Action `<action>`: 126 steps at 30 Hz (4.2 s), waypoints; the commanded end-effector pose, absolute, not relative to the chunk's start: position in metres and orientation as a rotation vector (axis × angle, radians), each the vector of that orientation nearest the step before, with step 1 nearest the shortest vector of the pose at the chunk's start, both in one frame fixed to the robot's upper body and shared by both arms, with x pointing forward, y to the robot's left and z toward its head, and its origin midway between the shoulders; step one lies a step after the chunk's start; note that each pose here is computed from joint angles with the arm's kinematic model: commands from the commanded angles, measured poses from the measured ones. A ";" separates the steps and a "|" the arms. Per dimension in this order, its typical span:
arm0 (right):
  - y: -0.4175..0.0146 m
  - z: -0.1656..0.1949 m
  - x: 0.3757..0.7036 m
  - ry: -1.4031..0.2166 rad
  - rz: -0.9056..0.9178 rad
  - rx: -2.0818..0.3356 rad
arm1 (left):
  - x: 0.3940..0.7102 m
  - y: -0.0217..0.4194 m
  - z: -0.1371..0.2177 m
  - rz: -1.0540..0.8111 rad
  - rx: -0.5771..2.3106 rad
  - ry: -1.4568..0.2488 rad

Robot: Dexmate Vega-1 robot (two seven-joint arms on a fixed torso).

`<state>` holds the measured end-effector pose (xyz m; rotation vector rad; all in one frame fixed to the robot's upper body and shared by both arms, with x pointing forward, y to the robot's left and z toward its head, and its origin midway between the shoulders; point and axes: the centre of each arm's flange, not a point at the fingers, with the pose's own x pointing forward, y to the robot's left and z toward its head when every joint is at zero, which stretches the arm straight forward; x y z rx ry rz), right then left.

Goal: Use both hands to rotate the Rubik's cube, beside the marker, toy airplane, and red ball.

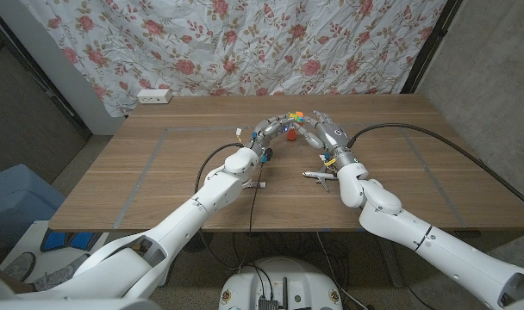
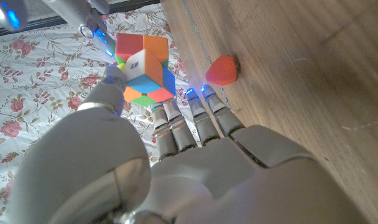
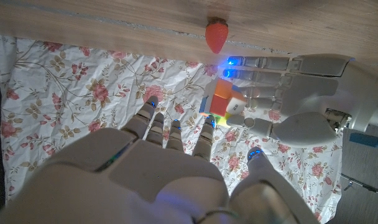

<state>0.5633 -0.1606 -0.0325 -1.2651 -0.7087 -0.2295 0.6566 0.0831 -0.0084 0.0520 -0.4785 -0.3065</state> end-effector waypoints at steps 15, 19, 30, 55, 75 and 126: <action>-0.156 -0.043 0.558 -0.701 -0.197 -1.291 | 0.656 0.076 -0.013 -0.331 -0.019 -0.450; -0.156 -0.044 0.556 -0.701 -0.200 -1.292 | 0.656 0.075 -0.014 -0.335 -0.026 -0.446; -0.155 -0.047 0.553 -0.709 -0.203 -1.296 | 0.653 0.073 -0.019 -0.330 -0.059 -0.430; -0.150 -0.053 0.549 -0.725 -0.195 -1.301 | 0.655 0.071 -0.027 -0.338 -0.164 -0.394; -0.150 -0.057 0.554 -0.701 -0.200 -1.306 | 0.656 0.070 -0.029 -0.375 -0.201 -0.378; -0.158 -0.038 0.528 -0.790 -0.298 -1.267 | 0.647 0.090 -0.025 -0.354 -0.096 -0.413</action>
